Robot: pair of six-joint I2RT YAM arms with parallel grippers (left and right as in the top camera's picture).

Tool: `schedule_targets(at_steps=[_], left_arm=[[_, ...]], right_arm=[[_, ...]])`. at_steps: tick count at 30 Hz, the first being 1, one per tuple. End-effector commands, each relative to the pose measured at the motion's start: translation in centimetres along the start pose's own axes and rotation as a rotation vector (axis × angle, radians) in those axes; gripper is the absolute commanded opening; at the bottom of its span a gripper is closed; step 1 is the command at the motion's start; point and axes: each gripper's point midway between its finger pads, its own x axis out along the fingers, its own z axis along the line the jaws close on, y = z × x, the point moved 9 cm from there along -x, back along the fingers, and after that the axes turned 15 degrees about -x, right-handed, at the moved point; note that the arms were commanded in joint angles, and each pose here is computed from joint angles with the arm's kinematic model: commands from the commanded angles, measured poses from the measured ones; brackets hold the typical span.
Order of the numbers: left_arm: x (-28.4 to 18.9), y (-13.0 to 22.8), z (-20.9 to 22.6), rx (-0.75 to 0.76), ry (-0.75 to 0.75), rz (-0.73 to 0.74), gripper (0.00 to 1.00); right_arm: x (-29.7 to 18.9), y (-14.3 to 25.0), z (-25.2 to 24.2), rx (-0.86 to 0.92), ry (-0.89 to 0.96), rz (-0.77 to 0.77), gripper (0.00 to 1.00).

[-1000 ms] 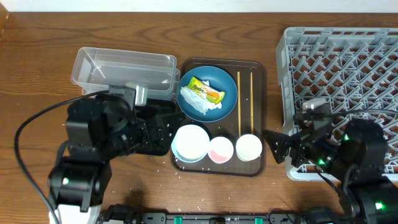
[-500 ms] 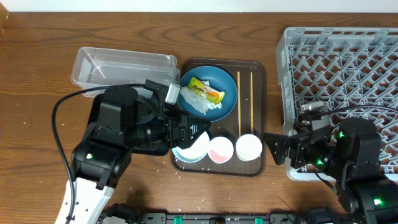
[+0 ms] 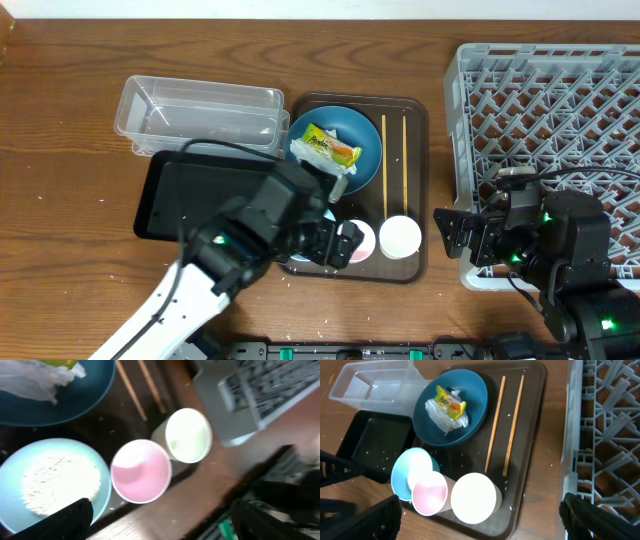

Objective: Sort waste into correct bins and load items into the dishwasher rack
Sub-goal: 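Reach the left gripper to the pink cup and grasp it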

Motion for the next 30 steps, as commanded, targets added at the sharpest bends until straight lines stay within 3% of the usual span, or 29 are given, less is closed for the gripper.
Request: schedule_targets(at_steps=[1,4,20,30], left_arm=[[0.6,-0.7,-0.1,0.022,-0.098,-0.059,0.91],[1.0,-0.6,-0.1,0.023,-0.101,-0.048,0.96],[1.6,-0.6,0.2,0.017,-0.119,-0.025,0.96],[3.8,-0.1,1.8,-0.007,-0.242,0.058,0.87]], right_arm=[[-0.5,-0.3,0.0,0.016,0.014,-0.012,0.99],[-0.5,-0.2,0.0,0.018,0.014,-0.007,0.99],[-0.5,-0.2,0.0,0.018,0.014,-0.007,0.99],[-0.5,-0.1,0.0,0.019,0.013,-0.002,0.99]])
